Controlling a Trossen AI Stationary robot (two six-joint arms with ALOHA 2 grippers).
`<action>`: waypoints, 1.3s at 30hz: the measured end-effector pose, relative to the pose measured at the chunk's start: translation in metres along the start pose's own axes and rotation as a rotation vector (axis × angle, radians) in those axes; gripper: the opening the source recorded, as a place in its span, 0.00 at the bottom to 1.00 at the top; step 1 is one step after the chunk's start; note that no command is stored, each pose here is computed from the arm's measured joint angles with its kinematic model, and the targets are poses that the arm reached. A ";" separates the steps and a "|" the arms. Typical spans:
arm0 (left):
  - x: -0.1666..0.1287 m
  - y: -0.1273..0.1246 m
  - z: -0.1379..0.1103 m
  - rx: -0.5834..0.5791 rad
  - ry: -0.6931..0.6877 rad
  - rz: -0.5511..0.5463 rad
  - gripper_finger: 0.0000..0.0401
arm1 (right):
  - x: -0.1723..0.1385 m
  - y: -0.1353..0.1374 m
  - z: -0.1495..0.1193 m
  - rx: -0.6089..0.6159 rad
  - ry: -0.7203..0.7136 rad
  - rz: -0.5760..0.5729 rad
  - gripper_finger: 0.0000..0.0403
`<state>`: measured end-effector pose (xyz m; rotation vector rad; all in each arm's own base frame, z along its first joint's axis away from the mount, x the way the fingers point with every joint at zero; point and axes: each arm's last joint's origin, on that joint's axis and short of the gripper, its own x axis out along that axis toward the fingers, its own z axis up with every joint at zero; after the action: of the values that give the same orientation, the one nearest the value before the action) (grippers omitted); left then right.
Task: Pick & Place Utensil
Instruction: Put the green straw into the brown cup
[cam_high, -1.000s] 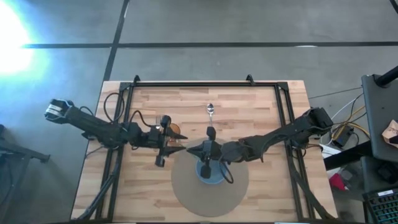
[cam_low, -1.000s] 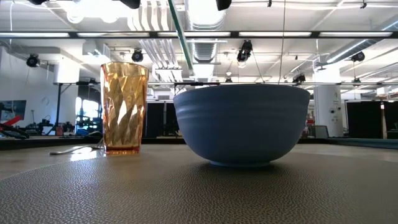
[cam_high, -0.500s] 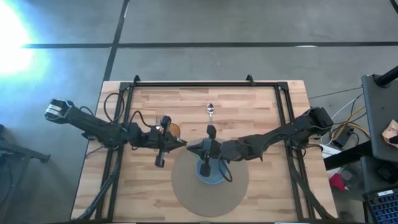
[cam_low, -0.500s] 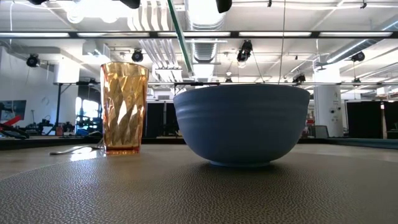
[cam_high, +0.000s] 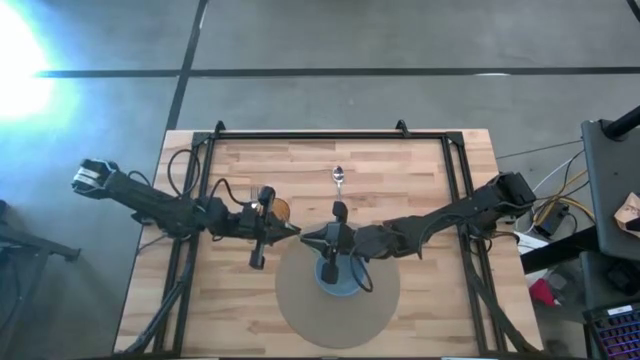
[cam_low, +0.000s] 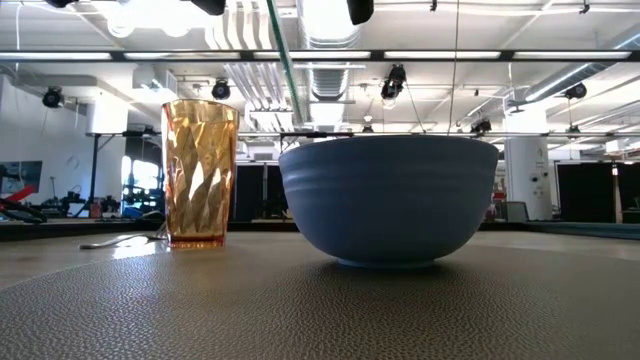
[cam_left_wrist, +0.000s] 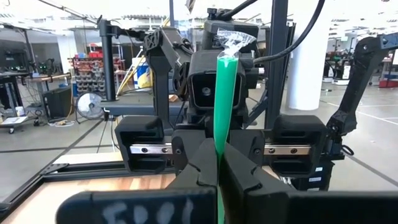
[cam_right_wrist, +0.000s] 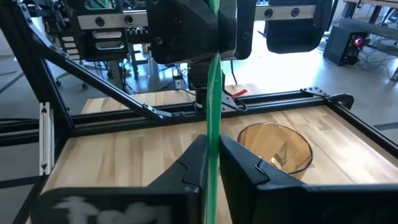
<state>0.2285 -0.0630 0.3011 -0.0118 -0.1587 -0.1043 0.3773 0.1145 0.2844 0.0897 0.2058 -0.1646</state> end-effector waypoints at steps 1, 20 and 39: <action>0.000 0.000 0.000 0.001 0.002 0.000 0.00 | 0.000 0.000 0.000 0.000 0.000 0.000 0.12; -0.038 0.019 0.055 0.070 -0.088 0.080 0.00 | -0.043 -0.017 0.026 -0.081 0.198 -0.035 0.35; -0.076 0.031 0.121 0.102 0.087 0.270 0.00 | -0.049 -0.023 0.010 -0.120 0.367 -0.080 0.28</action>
<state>0.1379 -0.0221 0.4087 0.0730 -0.0746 0.1725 0.3278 0.0979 0.3034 -0.0091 0.5847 -0.2143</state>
